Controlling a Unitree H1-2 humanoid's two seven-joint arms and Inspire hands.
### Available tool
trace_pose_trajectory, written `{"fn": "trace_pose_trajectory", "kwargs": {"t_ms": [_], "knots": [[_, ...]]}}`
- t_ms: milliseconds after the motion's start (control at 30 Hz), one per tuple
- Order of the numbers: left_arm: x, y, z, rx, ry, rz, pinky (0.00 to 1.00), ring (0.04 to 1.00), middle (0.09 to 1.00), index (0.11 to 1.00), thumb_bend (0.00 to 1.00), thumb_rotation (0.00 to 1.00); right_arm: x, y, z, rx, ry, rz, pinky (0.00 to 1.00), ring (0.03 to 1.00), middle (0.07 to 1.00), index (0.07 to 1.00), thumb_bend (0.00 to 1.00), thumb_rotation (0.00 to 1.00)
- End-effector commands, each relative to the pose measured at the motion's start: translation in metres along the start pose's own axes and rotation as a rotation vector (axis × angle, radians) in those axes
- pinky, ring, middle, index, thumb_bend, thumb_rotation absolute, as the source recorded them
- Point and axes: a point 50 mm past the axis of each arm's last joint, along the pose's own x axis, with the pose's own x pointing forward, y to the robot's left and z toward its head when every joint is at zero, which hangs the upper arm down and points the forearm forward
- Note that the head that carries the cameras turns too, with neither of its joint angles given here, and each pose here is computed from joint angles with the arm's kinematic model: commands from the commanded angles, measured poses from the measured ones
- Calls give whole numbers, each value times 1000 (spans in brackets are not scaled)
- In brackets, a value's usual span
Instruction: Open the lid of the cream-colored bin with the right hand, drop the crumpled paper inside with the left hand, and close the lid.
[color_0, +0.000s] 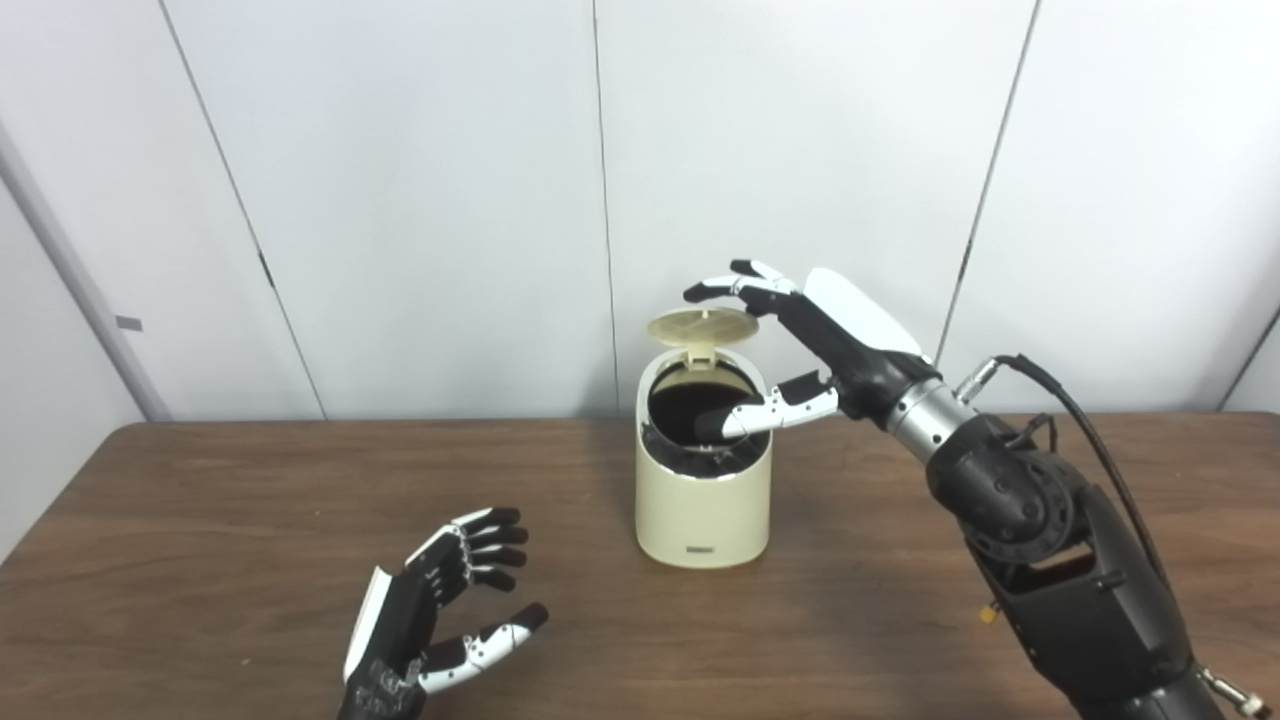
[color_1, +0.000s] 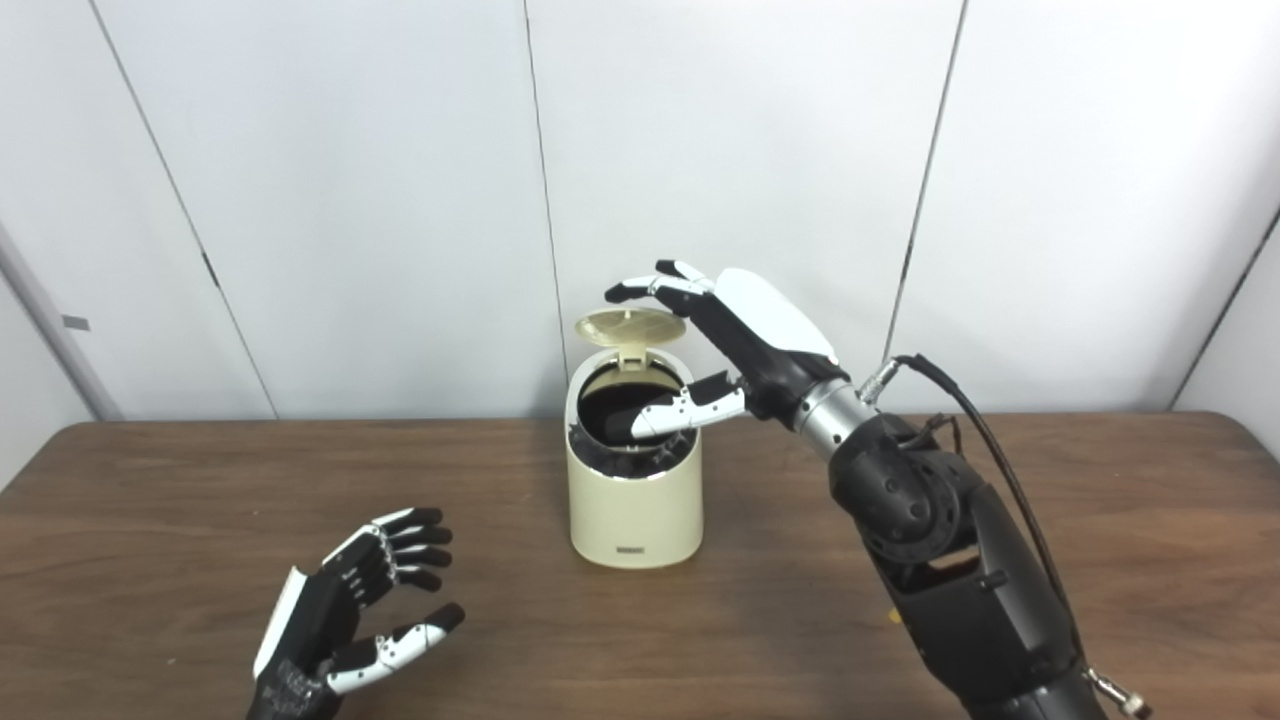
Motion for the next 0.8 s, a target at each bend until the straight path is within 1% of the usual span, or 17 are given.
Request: {"fn": "trace_pose_trajectory", "kwargs": {"t_ms": [0,233,367,467,600,733,767], "knots": [[-9,-9,-6,-33,24,8,575,655,709,752,655,0,4,-20,15,-42,-66,-53,812,972,839,789,721,483],[-9,-9,-3,-33,26,16,571,651,706,752,652,0,0,-18,19,-72,-100,-43,783,960,815,761,710,476],[-9,-8,-4,-31,25,14,567,651,710,754,656,0,-2,-16,19,-99,-111,-39,793,948,788,734,707,461],[-10,-8,-3,-34,28,9,572,655,714,757,646,0,-5,-14,19,-136,-111,-28,793,924,752,707,704,446],[-9,-9,-2,-26,25,12,569,655,712,753,642,0,-8,-11,16,-156,-96,-9,803,914,730,694,709,434],[-9,-9,-2,-26,26,11,574,657,712,752,643,0,-10,-8,14,-164,-90,5,856,917,714,687,709,404],[-9,-9,-1,-27,27,12,580,660,714,754,646,0,-10,-7,14,-172,-89,9,883,918,711,688,709,405]]}}
